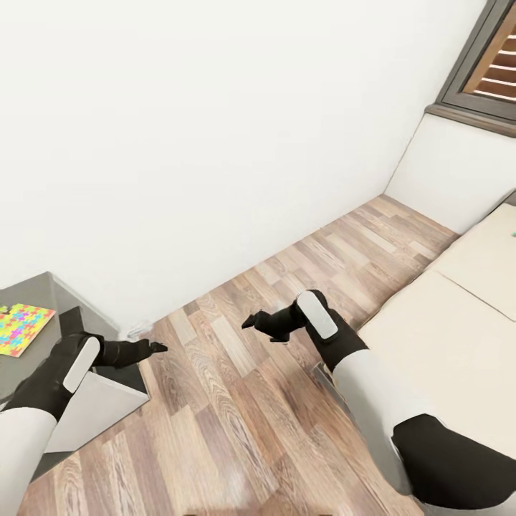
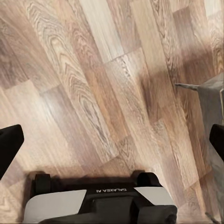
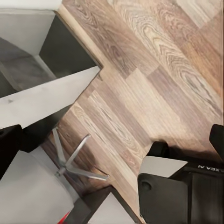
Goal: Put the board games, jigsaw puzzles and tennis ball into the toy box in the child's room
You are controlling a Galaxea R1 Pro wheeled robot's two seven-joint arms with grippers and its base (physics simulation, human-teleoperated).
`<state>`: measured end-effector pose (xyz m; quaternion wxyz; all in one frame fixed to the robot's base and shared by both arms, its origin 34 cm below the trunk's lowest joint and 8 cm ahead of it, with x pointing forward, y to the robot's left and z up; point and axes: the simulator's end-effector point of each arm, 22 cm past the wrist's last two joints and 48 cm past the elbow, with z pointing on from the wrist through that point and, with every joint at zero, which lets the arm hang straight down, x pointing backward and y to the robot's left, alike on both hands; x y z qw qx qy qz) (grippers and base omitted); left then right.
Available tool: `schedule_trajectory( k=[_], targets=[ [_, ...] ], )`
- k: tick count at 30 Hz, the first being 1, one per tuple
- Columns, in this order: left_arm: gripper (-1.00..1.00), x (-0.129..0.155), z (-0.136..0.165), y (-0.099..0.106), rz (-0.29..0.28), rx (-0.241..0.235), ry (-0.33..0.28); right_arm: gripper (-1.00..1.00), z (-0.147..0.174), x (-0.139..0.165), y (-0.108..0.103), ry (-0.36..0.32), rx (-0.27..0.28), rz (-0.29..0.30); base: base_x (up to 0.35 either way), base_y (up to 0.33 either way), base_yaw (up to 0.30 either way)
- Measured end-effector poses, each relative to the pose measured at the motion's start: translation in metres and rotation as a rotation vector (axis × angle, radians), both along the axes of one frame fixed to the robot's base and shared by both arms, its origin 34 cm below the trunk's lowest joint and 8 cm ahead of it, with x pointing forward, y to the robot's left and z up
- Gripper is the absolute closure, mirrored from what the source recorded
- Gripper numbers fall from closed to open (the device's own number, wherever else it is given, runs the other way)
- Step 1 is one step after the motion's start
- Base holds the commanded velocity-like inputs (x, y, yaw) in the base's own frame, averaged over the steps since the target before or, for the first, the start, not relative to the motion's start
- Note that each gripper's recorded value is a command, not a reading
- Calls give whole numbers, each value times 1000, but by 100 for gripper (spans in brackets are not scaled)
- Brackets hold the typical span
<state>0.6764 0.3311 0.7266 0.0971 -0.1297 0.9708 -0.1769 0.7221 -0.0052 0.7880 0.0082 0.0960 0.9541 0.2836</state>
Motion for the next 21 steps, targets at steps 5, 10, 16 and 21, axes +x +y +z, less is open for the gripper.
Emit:
schedule_trajectory(
  k=[5, 10, 16, 21],
  targets=[
    [-100, -31, -22, 3, 24, 4, 80, -100, -17, -30, -11, -18, -61, 17, 0, 0, 0],
    [-100, -49, -37, 10, 51, 27, 112, -100, -33, -58, -15, -4, -82, 0, 0, 0, 0],
    [-100, -84, -66, 22, 96, 90, 176, -100, -44, -81, -17, 11, -95, -29, 0, 0, 0],
    [-100, -93, -67, 23, 103, 103, 189, -100, -42, -85, -20, 13, -100, -32, 0, 0, 0]
  ],
)
